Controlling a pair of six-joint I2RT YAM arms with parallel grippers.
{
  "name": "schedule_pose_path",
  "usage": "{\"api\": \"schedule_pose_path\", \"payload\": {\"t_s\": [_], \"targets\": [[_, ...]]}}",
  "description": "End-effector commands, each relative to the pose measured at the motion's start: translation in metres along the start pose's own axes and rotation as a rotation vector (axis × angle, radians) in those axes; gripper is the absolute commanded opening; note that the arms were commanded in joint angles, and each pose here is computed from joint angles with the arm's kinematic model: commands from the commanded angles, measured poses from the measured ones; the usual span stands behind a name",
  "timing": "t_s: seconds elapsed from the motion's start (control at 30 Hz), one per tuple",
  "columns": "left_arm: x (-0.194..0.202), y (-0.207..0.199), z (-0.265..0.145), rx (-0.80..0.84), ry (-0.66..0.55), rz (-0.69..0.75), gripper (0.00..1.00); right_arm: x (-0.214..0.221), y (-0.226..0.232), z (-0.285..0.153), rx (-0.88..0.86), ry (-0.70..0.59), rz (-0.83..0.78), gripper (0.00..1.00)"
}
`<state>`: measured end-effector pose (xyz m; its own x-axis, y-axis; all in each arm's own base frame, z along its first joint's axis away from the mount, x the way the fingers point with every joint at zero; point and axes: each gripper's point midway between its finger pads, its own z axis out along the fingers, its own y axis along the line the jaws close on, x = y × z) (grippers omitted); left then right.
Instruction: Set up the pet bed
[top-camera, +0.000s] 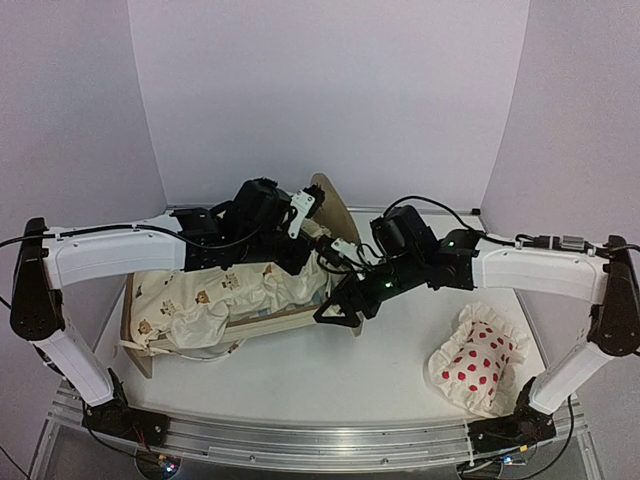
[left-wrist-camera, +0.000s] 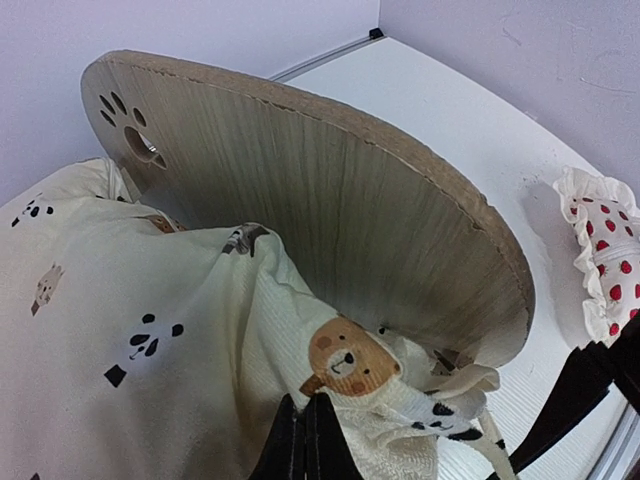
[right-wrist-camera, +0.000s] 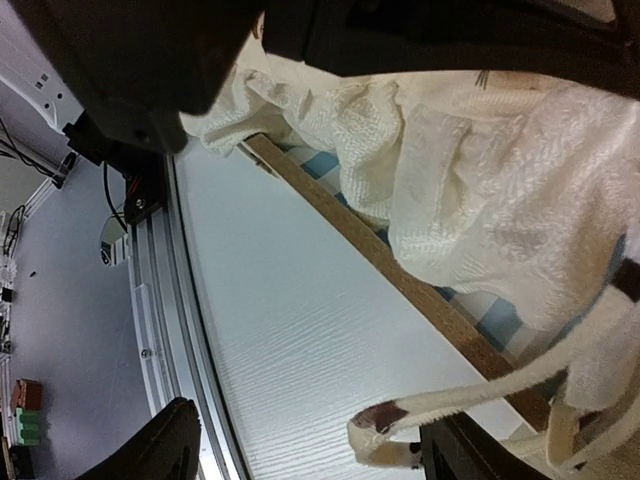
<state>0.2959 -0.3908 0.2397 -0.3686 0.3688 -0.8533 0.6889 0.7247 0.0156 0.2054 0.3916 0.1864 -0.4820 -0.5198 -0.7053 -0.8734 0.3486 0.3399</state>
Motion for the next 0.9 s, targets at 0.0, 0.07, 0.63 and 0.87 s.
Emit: {"api": "schedule_pose_path", "payload": {"t_s": [0.0,0.07,0.63,0.87], "targets": [[-0.033,0.008,-0.016,-0.020,-0.101,-0.036,0.00,-0.015,0.010,0.018,-0.098,-0.082,-0.055,0.77],[-0.033,0.009,-0.016,-0.024,-0.103,-0.037,0.00,-0.014,0.017,0.020,-0.151,-0.074,-0.040,0.76],[-0.029,0.010,-0.013,-0.032,-0.106,-0.033,0.00,-0.045,0.126,-0.086,-0.635,-0.204,-0.037,0.70],[-0.025,0.007,-0.010,-0.020,-0.091,-0.031,0.00,-0.041,0.128,-0.113,-0.542,-0.262,-0.085,0.75]]}}
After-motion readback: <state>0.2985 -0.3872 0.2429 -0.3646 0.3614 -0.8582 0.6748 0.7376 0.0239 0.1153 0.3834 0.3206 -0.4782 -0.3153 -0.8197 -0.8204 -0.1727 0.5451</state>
